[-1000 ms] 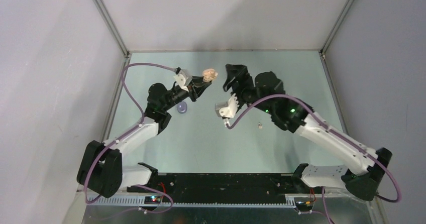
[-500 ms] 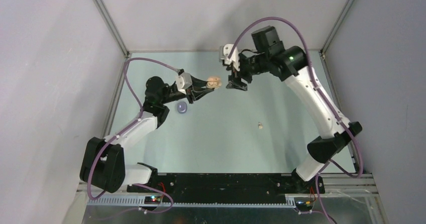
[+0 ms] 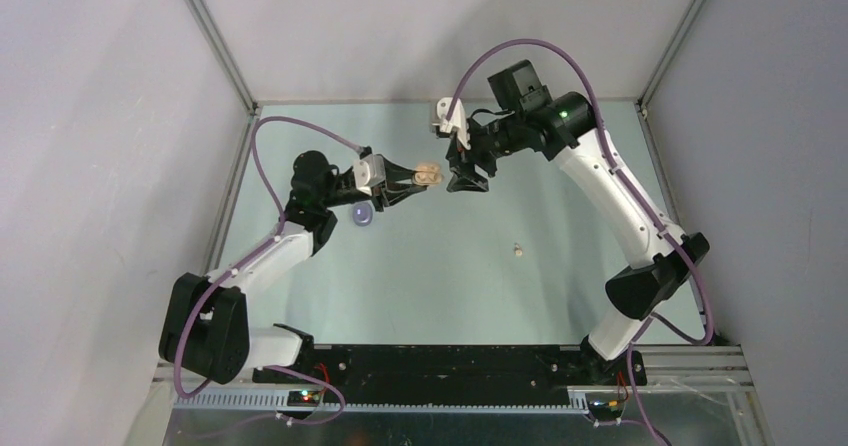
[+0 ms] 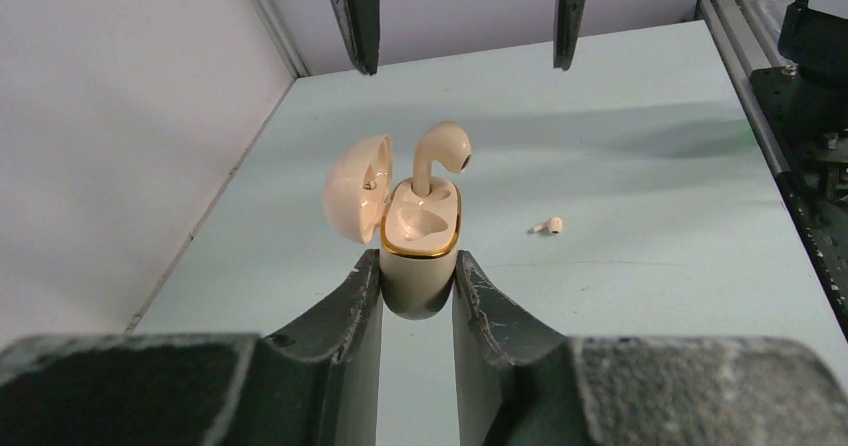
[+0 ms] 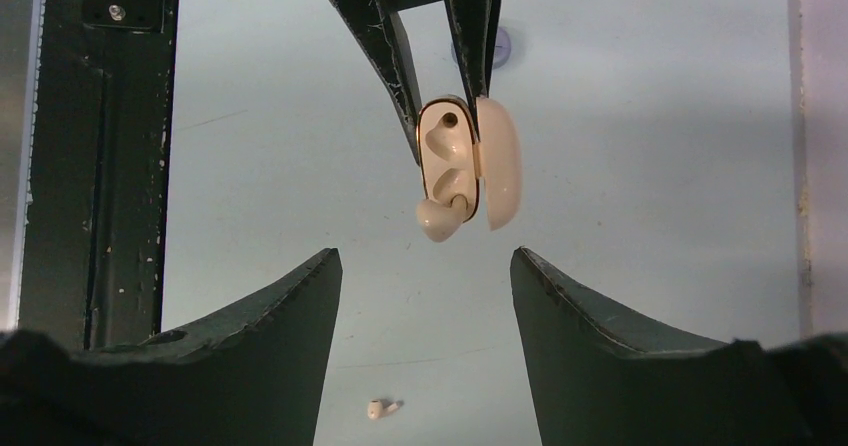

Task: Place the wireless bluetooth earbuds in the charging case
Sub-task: Place the earbud in the charging case.

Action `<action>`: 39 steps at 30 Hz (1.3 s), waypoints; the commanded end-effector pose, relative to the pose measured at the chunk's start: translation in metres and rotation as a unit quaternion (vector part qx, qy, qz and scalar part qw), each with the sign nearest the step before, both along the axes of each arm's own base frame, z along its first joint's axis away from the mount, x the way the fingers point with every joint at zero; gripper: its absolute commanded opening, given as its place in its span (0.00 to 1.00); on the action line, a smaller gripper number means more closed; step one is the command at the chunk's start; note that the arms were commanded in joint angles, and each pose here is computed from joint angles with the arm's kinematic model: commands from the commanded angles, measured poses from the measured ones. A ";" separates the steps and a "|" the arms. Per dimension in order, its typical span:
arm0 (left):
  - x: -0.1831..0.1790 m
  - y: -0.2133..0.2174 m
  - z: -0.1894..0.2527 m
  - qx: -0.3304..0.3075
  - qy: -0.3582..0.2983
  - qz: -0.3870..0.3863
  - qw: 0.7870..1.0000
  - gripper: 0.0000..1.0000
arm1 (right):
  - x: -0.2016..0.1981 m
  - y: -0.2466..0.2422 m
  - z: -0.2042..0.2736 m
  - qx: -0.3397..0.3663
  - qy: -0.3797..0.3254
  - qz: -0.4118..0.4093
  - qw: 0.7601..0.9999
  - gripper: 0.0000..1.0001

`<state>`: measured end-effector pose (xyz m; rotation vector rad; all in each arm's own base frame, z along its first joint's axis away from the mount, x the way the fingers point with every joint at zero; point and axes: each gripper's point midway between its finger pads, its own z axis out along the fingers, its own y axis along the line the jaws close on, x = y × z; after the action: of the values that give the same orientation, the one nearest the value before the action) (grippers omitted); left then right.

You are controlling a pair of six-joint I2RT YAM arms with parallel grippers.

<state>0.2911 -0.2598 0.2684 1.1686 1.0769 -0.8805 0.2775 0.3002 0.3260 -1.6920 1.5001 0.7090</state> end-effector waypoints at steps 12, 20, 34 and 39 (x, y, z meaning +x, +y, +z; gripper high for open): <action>-0.007 -0.001 0.025 0.000 -0.065 -0.020 0.998 0.00 | 0.022 0.012 -0.016 -0.022 -0.014 -0.020 0.999 0.65; -0.007 -0.001 0.025 0.003 -0.070 -0.021 0.997 0.00 | 0.035 0.017 -0.025 -0.026 -0.014 -0.032 0.999 0.64; -0.005 -0.002 0.023 0.008 -0.073 -0.024 0.997 0.00 | 0.039 0.022 -0.030 -0.027 -0.007 -0.033 0.999 0.63; -0.005 -0.002 0.024 0.010 -0.082 -0.026 0.996 0.00 | 0.040 0.025 -0.031 -0.025 0.006 -0.036 0.999 0.63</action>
<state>0.2894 -0.2598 0.2614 1.2284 1.0562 -0.8506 0.3099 0.3174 0.2841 -1.6994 1.6095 0.6461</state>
